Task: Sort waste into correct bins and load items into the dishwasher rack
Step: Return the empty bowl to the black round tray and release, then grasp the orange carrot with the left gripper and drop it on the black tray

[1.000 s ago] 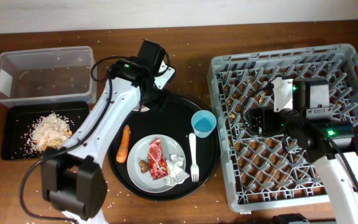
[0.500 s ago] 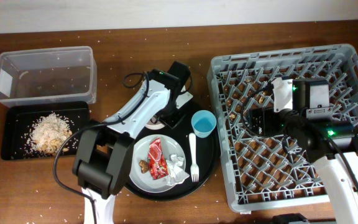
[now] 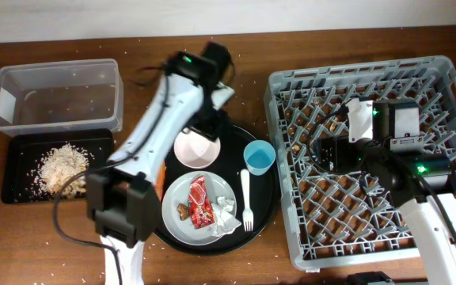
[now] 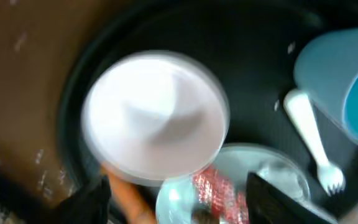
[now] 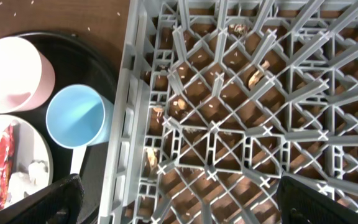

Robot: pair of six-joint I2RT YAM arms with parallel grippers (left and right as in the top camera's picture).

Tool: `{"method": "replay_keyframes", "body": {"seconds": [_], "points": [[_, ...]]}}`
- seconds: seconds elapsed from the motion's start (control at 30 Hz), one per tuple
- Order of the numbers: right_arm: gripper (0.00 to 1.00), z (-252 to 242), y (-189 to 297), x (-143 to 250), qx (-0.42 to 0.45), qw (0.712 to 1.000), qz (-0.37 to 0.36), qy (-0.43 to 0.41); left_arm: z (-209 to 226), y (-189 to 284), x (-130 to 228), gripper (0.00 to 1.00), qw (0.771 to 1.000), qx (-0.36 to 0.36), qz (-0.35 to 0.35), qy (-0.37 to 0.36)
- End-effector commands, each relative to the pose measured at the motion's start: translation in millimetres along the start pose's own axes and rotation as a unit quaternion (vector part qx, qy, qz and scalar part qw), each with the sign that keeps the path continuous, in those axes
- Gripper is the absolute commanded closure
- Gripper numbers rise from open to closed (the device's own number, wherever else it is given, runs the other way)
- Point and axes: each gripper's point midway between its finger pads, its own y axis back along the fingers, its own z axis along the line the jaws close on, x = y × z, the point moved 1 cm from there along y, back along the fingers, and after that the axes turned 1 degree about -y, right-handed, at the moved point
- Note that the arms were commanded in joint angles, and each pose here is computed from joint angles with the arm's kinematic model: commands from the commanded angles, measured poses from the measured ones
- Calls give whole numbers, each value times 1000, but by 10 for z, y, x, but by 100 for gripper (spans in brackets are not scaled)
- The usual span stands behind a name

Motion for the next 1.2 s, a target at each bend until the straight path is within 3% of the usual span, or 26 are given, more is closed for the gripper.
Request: {"method": "replay_keyframes", "body": {"seconds": [0.0, 0.03, 0.07, 0.17, 0.33, 0.47, 0.67, 0.87, 1.17], "points": [[2, 8, 36, -58, -3, 1000, -8, -2, 491, 351, 154, 24, 992, 3, -9, 123], [2, 8, 36, -59, -3, 1000, -9, -2, 681, 418, 316, 8, 985, 3, 3, 173], [1, 8, 36, -59, -3, 1000, -9, -2, 795, 451, 418, 4, 980, 3, 11, 200], [1, 8, 36, -63, -3, 1000, -9, -2, 1064, 546, 673, 4, 968, 5, 22, 250], [1, 8, 36, -65, -3, 1000, -10, -2, 1039, 644, 864, 4, 966, 8, 19, 259], [1, 8, 36, -63, -3, 1000, -9, -2, 965, 323, 1012, 4, 963, 11, 31, 266], [1, 8, 36, -63, -3, 1000, -9, -2, 880, -552, 1129, 11, 964, 10, 31, 263], [1, 8, 36, -65, -3, 1000, -10, -2, 790, -872, 1221, 36, 970, 12, 36, 239], [1, 8, 36, -64, -3, 1000, -10, -2, 548, -1247, 1301, 40, 978, 7, 35, 207]]}}
